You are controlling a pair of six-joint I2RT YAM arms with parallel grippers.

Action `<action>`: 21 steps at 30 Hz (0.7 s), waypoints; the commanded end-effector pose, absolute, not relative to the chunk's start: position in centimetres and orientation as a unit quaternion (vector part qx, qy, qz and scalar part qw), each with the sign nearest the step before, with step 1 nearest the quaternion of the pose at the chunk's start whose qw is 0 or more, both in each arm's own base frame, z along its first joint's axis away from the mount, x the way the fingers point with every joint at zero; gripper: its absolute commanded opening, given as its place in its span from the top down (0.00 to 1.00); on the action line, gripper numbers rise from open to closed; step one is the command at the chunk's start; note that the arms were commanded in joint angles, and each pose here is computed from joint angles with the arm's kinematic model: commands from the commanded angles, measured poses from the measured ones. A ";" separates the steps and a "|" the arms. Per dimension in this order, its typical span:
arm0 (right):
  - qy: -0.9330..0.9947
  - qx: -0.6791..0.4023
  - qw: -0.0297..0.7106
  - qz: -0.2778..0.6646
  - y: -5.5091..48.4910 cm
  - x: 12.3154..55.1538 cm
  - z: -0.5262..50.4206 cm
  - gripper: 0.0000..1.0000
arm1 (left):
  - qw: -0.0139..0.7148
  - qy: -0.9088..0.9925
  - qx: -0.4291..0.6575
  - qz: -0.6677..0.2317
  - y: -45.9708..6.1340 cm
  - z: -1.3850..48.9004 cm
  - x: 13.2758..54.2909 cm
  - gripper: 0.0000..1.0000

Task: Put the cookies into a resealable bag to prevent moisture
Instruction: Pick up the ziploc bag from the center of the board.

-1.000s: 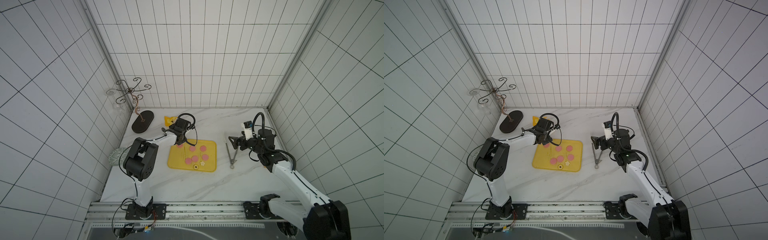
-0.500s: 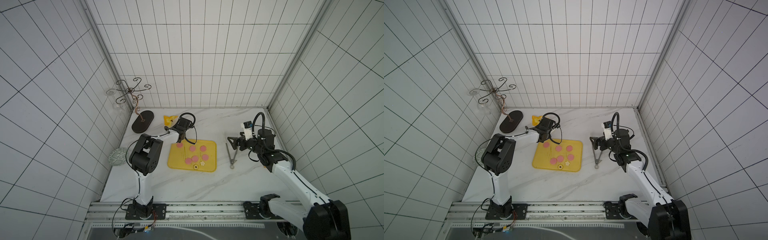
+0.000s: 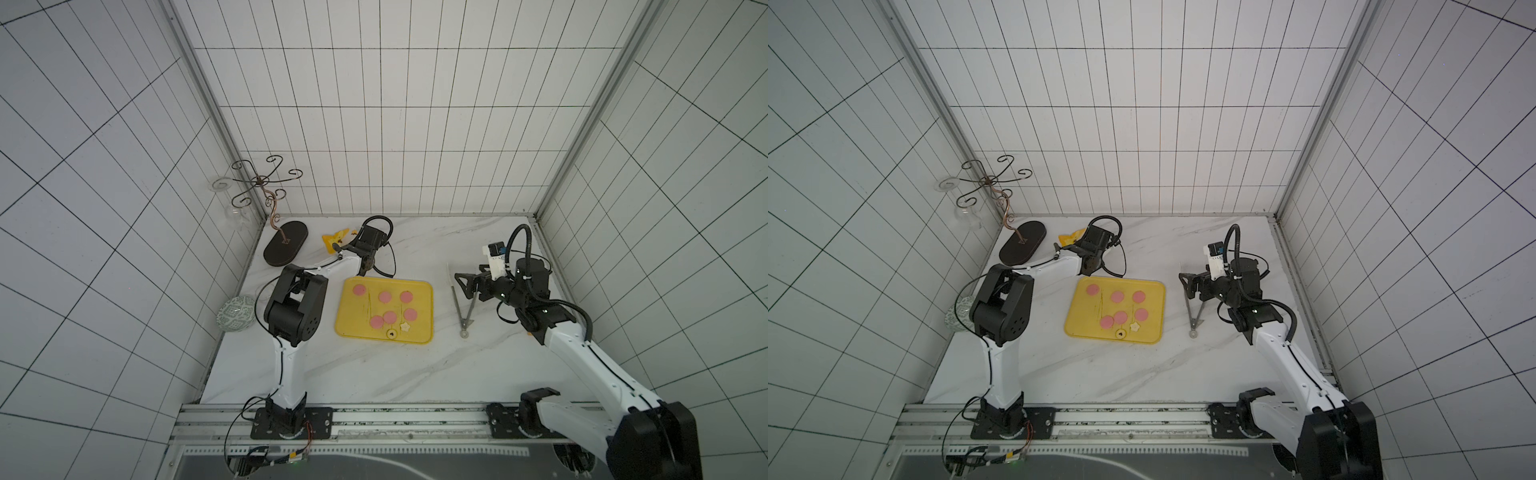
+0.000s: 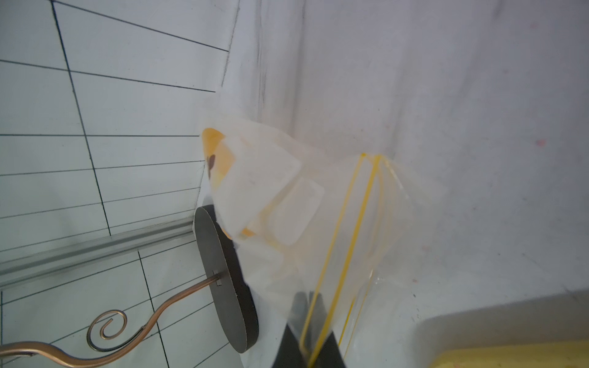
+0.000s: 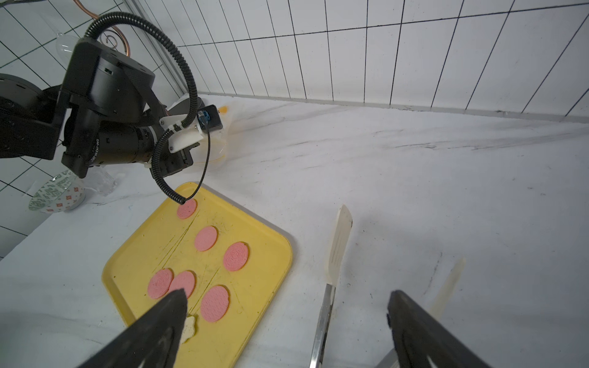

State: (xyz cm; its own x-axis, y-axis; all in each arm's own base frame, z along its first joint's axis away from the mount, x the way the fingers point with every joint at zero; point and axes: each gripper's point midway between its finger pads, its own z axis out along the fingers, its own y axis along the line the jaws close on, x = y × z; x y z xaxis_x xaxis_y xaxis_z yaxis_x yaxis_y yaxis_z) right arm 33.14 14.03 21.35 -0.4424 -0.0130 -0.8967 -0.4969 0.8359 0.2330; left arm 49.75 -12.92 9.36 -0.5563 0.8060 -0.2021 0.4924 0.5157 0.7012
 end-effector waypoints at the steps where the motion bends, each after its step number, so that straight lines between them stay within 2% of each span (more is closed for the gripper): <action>1: 0.787 -0.166 0.527 0.273 15.2 33.1 24.3 0.00 | 0.273 0.862 0.320 0.282 -12.8 13.0 49.3 1.00; 3: 0.782 -0.162 0.525 0.294 15.6 32.9 24.5 0.00 | 0.274 0.888 0.266 0.255 -12.9 14.8 49.1 1.00; 9: 0.754 -0.130 0.531 0.363 16.7 32.7 25.7 0.01 | 0.225 0.966 0.114 0.059 -16.8 18.1 46.7 1.00; 13: 0.756 -0.100 0.516 0.390 17.4 33.4 25.8 0.00 | 0.208 0.973 0.070 -0.077 -20.2 18.8 44.2 1.00; 21: 0.764 -0.078 0.512 0.384 18.2 34.5 25.5 0.01 | 0.119 0.967 0.024 -0.222 -24.4 17.9 41.5 1.00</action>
